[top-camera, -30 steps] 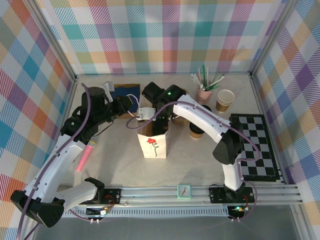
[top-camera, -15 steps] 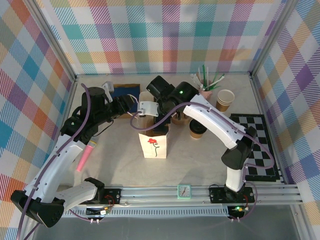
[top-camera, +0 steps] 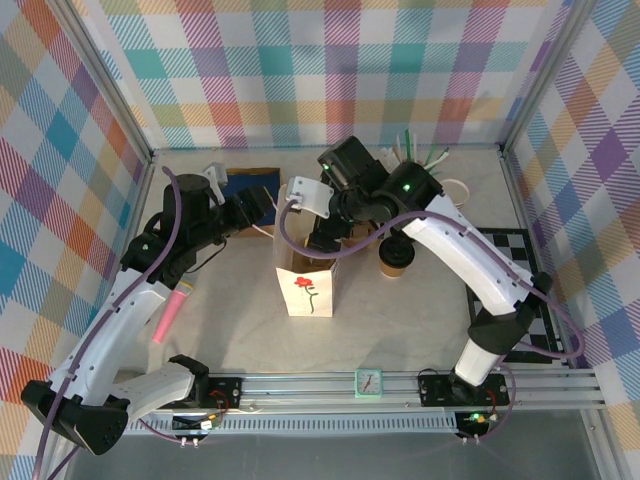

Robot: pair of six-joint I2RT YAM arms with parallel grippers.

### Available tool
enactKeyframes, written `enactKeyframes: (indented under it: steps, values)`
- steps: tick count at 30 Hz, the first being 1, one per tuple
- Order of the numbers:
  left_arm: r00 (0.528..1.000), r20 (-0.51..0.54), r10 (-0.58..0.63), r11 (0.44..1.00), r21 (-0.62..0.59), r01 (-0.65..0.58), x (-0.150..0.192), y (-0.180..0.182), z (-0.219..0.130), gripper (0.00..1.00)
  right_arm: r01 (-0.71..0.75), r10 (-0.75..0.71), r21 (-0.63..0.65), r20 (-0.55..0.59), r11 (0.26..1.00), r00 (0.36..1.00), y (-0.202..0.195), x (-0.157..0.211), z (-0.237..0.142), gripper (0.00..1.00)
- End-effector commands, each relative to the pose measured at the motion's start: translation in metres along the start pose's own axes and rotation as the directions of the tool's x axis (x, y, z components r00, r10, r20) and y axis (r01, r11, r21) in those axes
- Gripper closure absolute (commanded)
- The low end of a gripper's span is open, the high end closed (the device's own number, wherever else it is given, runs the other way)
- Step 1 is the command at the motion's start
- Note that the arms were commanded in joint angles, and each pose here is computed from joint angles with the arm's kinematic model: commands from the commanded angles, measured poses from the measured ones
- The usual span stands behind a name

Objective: Pack the takeout coffee

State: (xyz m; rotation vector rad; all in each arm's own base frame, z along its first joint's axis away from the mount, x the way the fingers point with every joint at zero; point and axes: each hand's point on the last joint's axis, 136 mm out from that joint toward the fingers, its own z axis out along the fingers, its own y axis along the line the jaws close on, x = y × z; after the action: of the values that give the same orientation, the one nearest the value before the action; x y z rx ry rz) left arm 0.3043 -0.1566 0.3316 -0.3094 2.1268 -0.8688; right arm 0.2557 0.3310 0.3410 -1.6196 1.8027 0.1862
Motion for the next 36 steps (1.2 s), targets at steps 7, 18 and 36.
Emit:
enactKeyframes:
  steps: [7, 18, 36]
  values:
    - [0.998, -0.007, 0.066, 0.997, -0.041, -0.066, -0.006, 0.001, -0.011, 0.18, -0.154, 0.151, 0.083, 0.036, 0.985, 0.988, -0.015, 0.002, -0.014, 0.01]
    - [0.982, -0.144, 0.123, 0.986, -0.096, -0.138, 0.023, 0.015, 0.008, 0.18, -0.476, 0.474, 0.102, 0.042, 0.874, 0.879, -0.057, 0.027, -0.012, 0.01]
    - [0.946, -0.232, 0.225, 0.95, -0.163, -0.267, 0.055, 0.011, 0.051, 0.65, -0.689, 0.699, 0.121, -0.145, 0.715, 0.7, -0.07, 0.073, 0.058, 0.44]
